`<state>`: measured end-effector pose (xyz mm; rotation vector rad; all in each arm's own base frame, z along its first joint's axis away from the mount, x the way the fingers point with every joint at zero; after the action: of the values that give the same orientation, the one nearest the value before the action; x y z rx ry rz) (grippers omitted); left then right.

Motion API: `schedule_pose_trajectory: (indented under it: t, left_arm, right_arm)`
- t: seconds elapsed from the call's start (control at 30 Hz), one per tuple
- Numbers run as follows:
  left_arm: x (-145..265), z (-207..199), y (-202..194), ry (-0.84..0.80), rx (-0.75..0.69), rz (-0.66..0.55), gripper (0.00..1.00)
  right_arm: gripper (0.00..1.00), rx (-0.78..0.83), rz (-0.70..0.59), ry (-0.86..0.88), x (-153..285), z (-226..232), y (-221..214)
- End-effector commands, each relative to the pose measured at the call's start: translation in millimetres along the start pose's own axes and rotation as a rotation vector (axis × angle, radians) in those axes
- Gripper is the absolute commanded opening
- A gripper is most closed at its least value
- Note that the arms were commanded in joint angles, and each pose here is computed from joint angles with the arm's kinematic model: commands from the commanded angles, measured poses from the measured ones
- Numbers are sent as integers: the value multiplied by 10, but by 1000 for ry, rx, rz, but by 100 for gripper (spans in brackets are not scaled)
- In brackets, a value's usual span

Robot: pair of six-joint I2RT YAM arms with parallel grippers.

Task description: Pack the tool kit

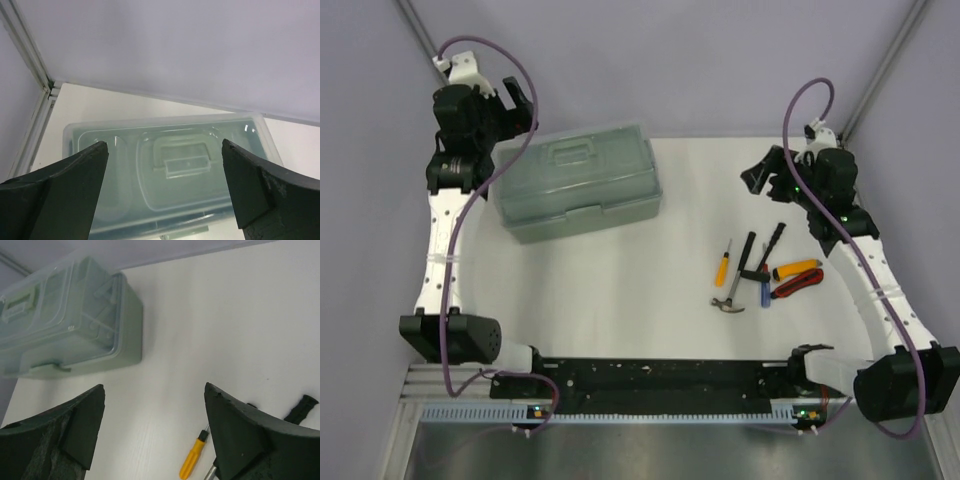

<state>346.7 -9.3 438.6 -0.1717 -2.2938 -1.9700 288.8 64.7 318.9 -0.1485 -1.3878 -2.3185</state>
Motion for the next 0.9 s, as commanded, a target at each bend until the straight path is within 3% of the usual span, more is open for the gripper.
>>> schedule_pose_trajectory:
  t: [0.0,0.3,0.5,0.87]
  left_arm:
    - [-418,183,-41,-60,114,12,99]
    - [-1287,831,-237,-158,284,-19,99]
    - [-1695,1082,-472,-147,259,9,98]
    - [-1635,1112,-1180,-327,89,214,94]
  right_arm:
    - [79,88,55,209,36,360,-187]
    - [73,240,227,383,-46,788,-755]
    - [72,299,324,399,-200,941,-1075]
    - [72,315,407,394,-646,1198,-1380]
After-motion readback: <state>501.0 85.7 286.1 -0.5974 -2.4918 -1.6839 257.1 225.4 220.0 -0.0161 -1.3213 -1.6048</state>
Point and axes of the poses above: each gripper's point midway between its finger pads, its own x axis back along the fingers, its own z axis along the line the jaws close on, y = z × x, the point moved 9 cm from there along x, back along the fingers, and after that the axes turned 4 degrees about -x, right-handed, at the moved point
